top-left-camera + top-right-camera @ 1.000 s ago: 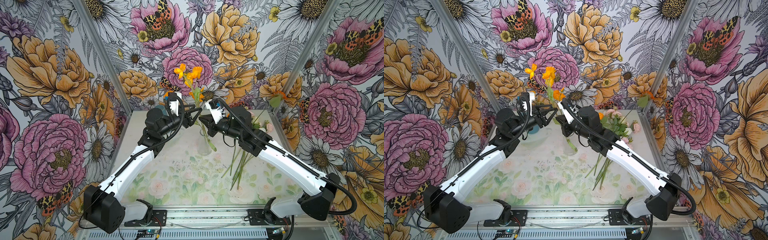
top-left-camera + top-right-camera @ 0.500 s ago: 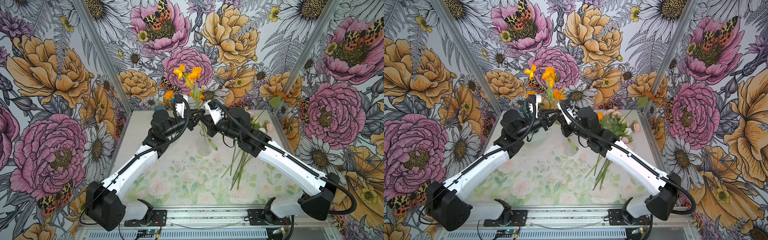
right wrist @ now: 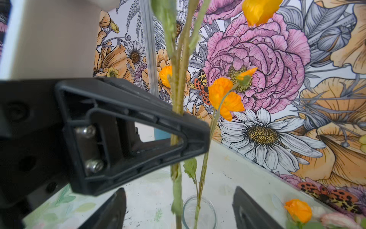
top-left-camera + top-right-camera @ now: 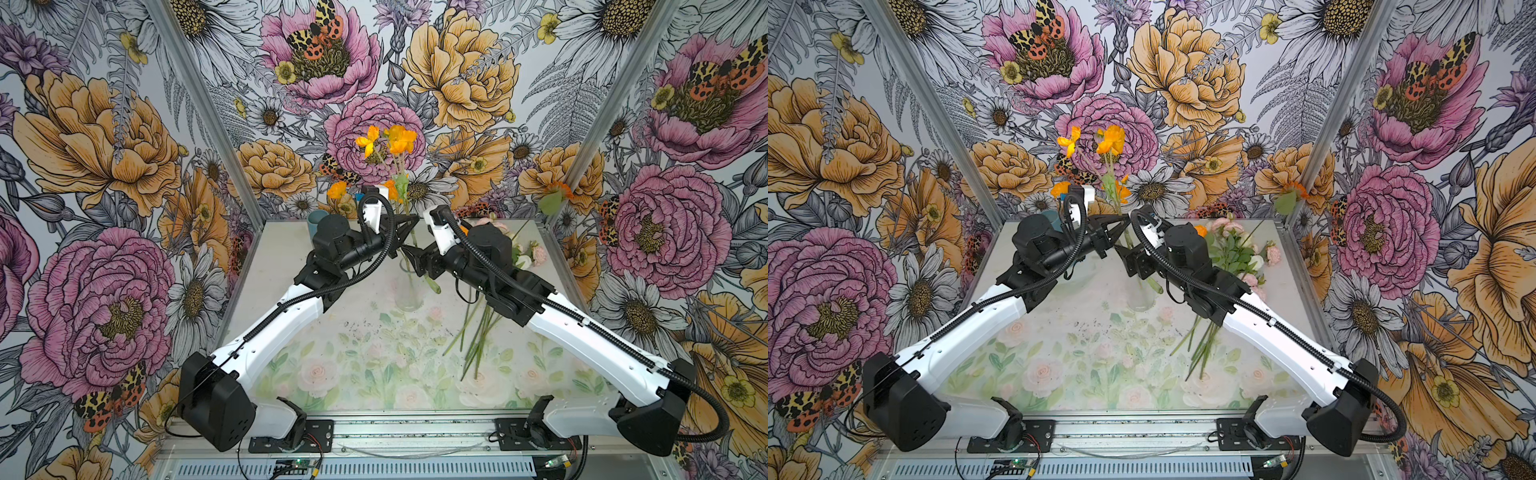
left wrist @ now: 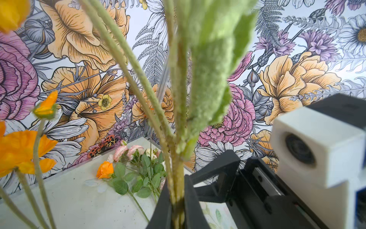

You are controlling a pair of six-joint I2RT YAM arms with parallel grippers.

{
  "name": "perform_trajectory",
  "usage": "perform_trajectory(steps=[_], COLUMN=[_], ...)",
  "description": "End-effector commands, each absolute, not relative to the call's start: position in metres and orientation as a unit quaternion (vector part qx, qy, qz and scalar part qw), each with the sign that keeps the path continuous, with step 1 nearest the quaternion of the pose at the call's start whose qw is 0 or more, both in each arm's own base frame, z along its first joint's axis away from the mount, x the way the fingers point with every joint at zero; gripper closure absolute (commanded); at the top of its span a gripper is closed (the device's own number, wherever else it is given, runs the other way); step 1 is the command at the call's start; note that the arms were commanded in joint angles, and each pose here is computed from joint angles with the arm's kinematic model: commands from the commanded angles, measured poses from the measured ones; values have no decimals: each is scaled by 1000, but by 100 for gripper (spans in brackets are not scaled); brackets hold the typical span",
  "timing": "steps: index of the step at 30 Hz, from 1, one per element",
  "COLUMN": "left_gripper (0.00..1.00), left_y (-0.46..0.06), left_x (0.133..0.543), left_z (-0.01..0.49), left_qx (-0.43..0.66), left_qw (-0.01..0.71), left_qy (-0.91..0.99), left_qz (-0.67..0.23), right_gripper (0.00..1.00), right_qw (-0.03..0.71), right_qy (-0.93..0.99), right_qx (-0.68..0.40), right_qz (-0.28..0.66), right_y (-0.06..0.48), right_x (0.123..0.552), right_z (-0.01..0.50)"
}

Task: Arrange flowers in a vase
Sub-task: Place the flower in the vase.

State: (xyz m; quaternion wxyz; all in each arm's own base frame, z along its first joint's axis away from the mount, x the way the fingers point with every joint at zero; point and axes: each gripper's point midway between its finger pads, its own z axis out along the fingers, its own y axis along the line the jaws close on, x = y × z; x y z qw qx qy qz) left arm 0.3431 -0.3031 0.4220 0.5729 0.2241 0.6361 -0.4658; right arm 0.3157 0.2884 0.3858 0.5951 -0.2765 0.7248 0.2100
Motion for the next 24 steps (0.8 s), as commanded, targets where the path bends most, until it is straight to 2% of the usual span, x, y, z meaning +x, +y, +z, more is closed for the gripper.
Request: perform_trajectory(steps=[1,6,12,24], left_gripper=[99,99,99,99], left_y=[-308,-324,-336,-325], left_x=[353,360,364,362], left_z=[438,441,435,421], left_qx=[246,289,342,345], left_qw=[612,638,647,649], left_qy=[619,619,635,648], left_qz=[-428,-355,-249,-201], right_gripper=[5,2,2,2], right_qw=[608,583,570,555], right_qy=[734,759,768,776], right_qx=[-226,-198,-194,-193], right_qz=[203,212,217,228], right_y=[256,232,227,232], right_x=[310,301,299,299], right_z=[396,375,361,351])
